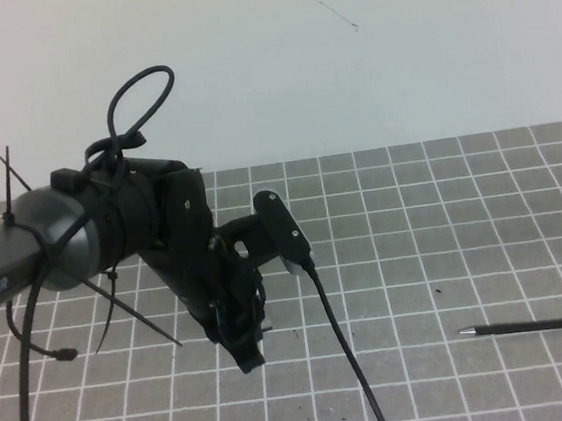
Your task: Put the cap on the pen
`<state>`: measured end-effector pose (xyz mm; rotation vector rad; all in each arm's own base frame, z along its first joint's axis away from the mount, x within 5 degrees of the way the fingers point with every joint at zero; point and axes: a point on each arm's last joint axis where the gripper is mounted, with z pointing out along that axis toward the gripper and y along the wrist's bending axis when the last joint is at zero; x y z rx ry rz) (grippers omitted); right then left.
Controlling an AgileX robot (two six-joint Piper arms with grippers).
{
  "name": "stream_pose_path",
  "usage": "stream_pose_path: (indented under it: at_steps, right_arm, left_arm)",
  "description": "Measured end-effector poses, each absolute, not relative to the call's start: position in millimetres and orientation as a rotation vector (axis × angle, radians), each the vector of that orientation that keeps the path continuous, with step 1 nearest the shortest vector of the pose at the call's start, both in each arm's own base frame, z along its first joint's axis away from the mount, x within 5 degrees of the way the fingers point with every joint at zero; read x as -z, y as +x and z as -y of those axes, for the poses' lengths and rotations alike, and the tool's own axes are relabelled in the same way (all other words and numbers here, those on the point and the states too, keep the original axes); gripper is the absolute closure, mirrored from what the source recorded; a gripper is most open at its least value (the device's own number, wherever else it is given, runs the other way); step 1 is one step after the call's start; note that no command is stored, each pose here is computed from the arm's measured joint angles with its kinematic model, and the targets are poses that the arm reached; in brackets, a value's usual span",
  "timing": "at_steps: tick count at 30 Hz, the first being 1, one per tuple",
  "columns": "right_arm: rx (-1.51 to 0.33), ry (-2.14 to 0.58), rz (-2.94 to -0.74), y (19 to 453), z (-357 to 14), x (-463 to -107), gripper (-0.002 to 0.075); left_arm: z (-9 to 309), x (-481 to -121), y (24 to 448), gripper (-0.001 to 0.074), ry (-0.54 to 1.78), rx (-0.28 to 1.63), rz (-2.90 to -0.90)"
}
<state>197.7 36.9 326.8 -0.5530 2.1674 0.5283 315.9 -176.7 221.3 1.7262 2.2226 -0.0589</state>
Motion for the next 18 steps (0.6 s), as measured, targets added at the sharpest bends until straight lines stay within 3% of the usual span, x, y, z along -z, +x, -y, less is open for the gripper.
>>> stream_pose_path:
  at_steps: [18]
  right_arm:
    - [-0.46, -0.673, -2.142, 197, -36, -325, 0.0729]
  left_arm:
    - [176, -235, 296, 0.0654, 1.795, 0.222, -2.271]
